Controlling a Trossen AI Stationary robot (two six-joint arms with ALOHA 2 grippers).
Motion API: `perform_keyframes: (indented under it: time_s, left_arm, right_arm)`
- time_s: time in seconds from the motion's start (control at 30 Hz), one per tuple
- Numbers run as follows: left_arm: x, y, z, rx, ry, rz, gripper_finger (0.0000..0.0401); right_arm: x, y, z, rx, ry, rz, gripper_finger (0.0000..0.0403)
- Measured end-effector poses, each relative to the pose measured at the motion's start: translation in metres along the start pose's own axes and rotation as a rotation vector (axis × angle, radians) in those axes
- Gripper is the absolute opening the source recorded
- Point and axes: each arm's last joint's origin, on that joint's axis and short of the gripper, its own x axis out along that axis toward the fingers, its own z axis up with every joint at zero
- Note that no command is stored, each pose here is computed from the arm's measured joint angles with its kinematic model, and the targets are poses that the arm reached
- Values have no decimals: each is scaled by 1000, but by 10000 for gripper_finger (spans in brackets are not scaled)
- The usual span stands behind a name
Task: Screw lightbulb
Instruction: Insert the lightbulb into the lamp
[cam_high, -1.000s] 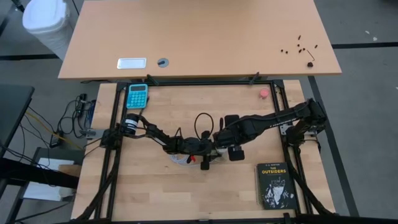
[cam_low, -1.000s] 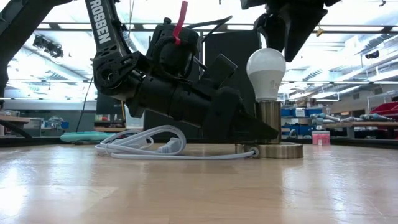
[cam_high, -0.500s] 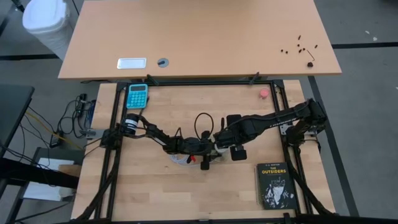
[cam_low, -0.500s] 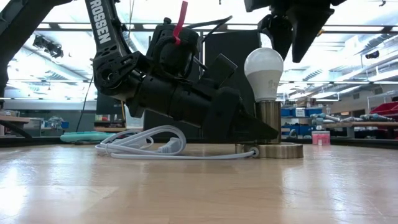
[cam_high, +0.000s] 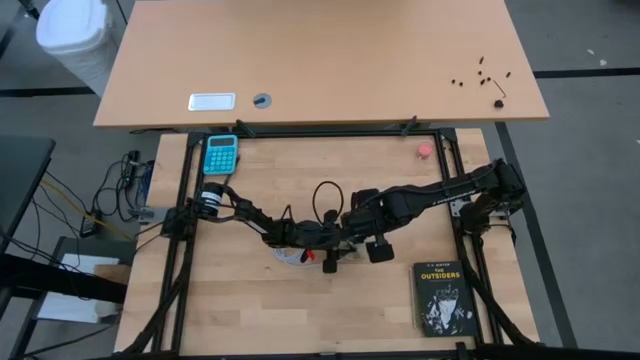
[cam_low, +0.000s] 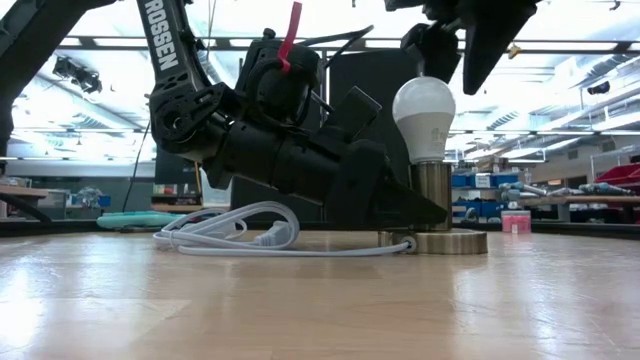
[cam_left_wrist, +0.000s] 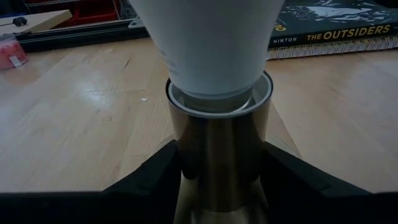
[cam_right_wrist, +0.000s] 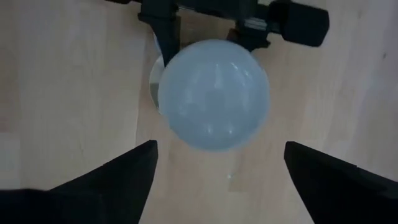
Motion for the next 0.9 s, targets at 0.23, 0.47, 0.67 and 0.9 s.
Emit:
perform_keyframes:
  time_s: [0.23, 0.47, 0.67, 0.9]
  left_arm:
    - [0, 0, 0, 0, 0, 0, 195]
    - [0, 0, 0, 0, 1, 0, 195]
    - [0, 0, 0, 0, 2, 0, 195]
    - [0, 0, 0, 8, 0, 0, 195]
  right_arm:
    - [15, 8, -2, -183, -3, -38, 373]
    - [19, 8, -3, -344, 4, -54, 373]
    - [19, 8, -1, -530, -12, -59, 373]
    - [20, 3, 5, -687, -62, -70, 373]
